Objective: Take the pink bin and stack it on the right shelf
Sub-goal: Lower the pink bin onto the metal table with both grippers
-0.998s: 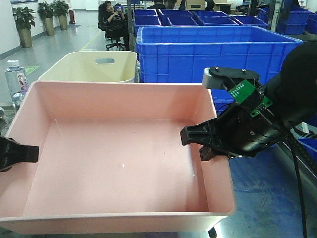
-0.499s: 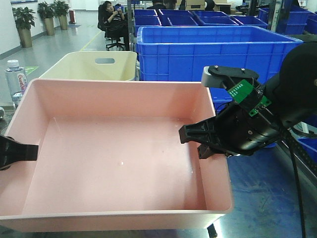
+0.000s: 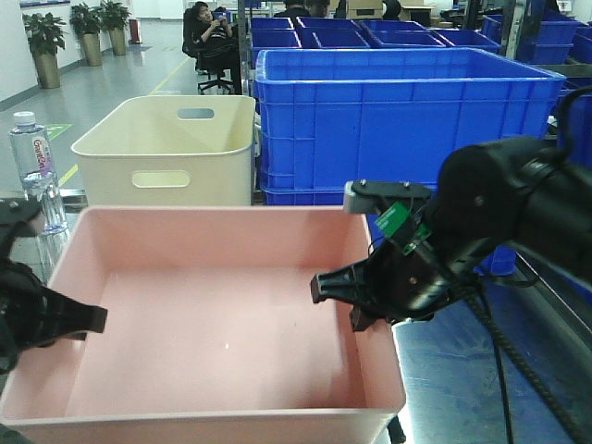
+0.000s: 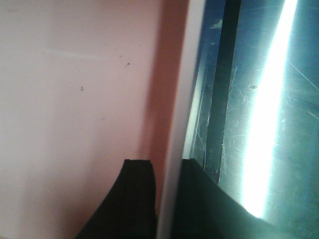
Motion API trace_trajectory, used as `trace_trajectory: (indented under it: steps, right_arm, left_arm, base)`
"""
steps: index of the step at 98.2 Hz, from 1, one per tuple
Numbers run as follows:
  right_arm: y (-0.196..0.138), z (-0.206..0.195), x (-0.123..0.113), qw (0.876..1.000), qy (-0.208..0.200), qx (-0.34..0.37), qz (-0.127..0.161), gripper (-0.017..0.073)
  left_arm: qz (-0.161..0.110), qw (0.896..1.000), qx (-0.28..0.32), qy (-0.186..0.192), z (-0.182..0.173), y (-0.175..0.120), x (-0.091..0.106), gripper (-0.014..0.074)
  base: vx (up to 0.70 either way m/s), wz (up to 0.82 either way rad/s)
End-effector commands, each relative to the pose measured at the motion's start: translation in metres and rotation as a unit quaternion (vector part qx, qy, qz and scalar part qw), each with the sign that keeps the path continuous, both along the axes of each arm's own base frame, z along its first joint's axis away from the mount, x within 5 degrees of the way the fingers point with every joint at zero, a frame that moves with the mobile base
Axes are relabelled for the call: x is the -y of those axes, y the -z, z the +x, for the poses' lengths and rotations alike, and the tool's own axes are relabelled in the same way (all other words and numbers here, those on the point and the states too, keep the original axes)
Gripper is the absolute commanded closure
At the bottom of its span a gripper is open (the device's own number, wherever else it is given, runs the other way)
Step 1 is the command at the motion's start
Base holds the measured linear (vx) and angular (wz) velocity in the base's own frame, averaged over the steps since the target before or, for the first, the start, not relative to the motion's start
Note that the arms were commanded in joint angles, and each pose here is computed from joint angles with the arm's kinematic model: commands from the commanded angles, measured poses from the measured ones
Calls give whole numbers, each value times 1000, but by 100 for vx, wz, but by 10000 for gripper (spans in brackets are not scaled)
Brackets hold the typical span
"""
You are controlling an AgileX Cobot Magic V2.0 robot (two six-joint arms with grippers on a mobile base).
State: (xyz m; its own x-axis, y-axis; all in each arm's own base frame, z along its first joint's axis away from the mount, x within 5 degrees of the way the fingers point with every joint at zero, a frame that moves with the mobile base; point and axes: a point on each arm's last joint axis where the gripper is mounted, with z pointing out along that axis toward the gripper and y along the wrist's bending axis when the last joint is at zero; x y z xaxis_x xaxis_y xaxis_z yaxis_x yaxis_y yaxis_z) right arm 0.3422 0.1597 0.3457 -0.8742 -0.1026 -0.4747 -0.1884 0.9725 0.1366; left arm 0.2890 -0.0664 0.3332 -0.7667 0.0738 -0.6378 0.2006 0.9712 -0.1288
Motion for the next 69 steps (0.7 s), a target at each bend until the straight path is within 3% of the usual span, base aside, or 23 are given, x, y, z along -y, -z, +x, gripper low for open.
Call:
trace_trajectory:
  steps: [1,15,45,58,69]
  right_arm:
    - [-21,6,1,997,-11,70,21,526]
    - [-7,13,-3,998,-17,56,11,441]
    - [-4,17,-4,998,-21,62,11,141]
    - [-14,12,-2,997,-23,72,13,105]
    - [-38,-4,8,994,-38,102,-1,137]
  left_arm:
    - [-16,999,44,0,8,-11,3,541]
    - [-12,1000,22,-1,17,3,5,455]
    - [-13,999,32,-2,21,2,5,185]
    - [-18,998,56,-2,12,-12,3,174]
    - [-28,993,118,-1,-13,-45,-2,237]
  base:
    - [0,0]
    - [0,0]
    - [0,0]
    - [0,0]
    - [0,0]
